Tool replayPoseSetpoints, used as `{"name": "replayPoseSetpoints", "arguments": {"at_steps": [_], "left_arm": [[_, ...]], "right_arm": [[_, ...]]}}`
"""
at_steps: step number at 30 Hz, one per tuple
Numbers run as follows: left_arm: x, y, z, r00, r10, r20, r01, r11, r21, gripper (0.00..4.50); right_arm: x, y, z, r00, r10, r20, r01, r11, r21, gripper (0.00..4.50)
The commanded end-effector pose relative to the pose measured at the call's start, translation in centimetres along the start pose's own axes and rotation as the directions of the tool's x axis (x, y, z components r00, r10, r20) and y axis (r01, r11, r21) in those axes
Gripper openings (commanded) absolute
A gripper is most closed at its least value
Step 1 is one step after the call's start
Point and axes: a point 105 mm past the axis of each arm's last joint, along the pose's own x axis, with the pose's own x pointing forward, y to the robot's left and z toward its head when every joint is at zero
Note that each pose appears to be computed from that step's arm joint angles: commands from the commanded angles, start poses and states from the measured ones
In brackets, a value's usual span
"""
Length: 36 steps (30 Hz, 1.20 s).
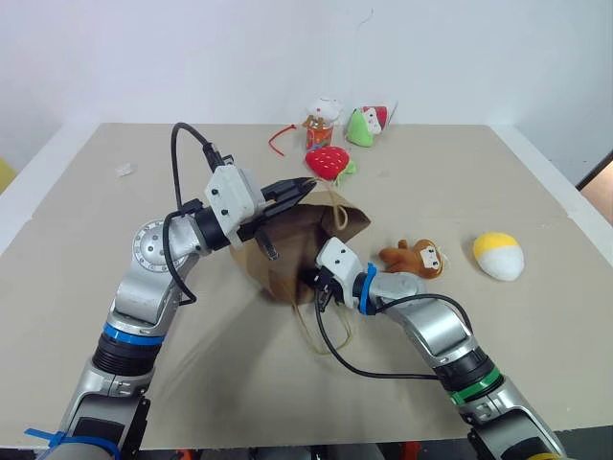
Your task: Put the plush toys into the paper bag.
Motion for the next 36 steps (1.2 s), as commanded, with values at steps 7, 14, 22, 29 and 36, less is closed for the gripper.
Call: {"name": "replayPoseSetpoints", "arguments": {"at_steps": [7,14,22,29,36], "left_arm": [[0.6,1.0,3.6,0.994,0.041,0.103,-0.052,0.994,0.098,0.00],[0.9,0.5,6.6,0.980,0.013,0.199,-0.032,0.995,0.096,0.00],[0.8,-0.3,7.2,0.977,-0.059,0.204,0.033,0.991,0.129,0.00],[0.7,0.5,5.8,0.988,-0.022,0.152,0.002,0.992,0.126,0.00],[-0.5,0.6,1.9,0.998,0.043,0.045,-0.043,0.999,-0.006,0.00]], "right_arm": [[-0.6,-0.7,0.1,0.998,-0.062,0.012,0.062,0.998,0.023,0.07],[-0.8,-1.8,0.4,0.992,-0.124,0.034,0.119,0.986,0.113,0.07],[-0.8,-1.8,0.3,0.992,-0.125,0.030,0.121,0.986,0.117,0.07],[-0.6,-1.4,0.1,0.993,-0.113,0.032,0.108,0.987,0.121,0.07],[-1.4,-1.2,1.9,0.992,-0.065,0.112,0.056,0.995,0.084,0.07]]}}
